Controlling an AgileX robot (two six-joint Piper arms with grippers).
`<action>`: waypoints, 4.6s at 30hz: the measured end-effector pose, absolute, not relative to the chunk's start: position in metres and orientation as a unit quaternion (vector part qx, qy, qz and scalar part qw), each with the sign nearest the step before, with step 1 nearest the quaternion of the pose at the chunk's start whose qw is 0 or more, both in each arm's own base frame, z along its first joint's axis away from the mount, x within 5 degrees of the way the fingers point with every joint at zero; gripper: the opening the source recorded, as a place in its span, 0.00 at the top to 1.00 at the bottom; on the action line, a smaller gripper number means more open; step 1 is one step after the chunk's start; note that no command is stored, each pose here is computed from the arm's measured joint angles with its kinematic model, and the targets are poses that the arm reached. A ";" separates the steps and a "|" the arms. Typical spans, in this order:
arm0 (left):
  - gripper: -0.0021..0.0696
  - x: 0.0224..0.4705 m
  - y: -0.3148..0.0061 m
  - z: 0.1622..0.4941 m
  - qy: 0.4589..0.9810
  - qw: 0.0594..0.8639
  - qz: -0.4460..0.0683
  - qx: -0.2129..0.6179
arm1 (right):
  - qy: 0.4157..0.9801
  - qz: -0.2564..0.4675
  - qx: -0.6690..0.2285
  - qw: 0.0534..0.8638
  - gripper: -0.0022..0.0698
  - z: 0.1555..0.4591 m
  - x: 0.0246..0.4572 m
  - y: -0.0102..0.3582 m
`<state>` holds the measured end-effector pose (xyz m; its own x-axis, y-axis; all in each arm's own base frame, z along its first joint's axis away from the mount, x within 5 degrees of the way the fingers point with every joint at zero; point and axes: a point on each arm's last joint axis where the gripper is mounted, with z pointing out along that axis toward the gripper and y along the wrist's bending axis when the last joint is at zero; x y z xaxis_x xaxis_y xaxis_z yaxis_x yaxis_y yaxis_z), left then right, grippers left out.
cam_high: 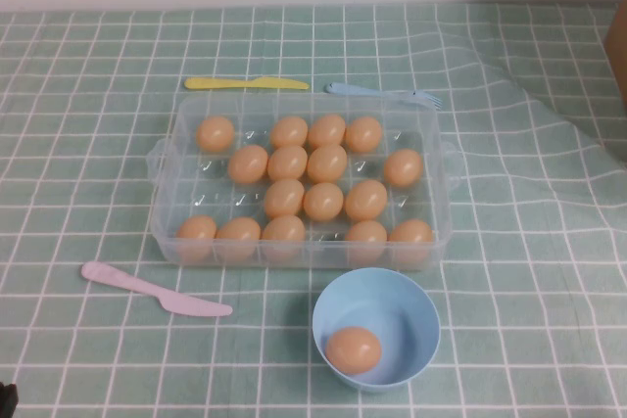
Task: Take an egg out of the egg box
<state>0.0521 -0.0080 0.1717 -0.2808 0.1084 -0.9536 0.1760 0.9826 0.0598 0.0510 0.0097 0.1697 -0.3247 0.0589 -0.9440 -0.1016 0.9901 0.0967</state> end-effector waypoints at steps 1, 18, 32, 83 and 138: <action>0.98 0.052 -0.008 0.172 0.800 0.593 -0.029 0.089 | 0.811 0.069 -0.013 0.581 0.99 0.170 0.051 0.010; 0.98 0.052 -0.008 0.172 0.800 0.593 -0.029 0.089 | 0.810 0.069 -0.013 0.582 0.99 0.170 0.051 0.010; 0.98 0.052 -0.008 0.172 0.800 0.593 -0.029 0.089 | 0.807 0.069 -0.012 0.586 0.99 0.171 0.051 0.010; 0.98 0.052 -0.008 0.172 0.800 0.593 -0.029 0.090 | 0.909 0.225 0.007 0.351 0.99 0.289 0.118 0.040; 0.98 0.052 -0.008 0.172 0.800 0.593 -0.029 0.090 | 0.966 0.079 -0.223 0.108 0.41 0.272 0.345 0.234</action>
<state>0.0521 -0.0081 0.1717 -0.2806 0.1090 -0.9536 0.1781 0.9822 0.0598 0.3455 0.2340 0.2721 -0.8776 -0.4125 -0.2443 -0.4469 0.8884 0.1053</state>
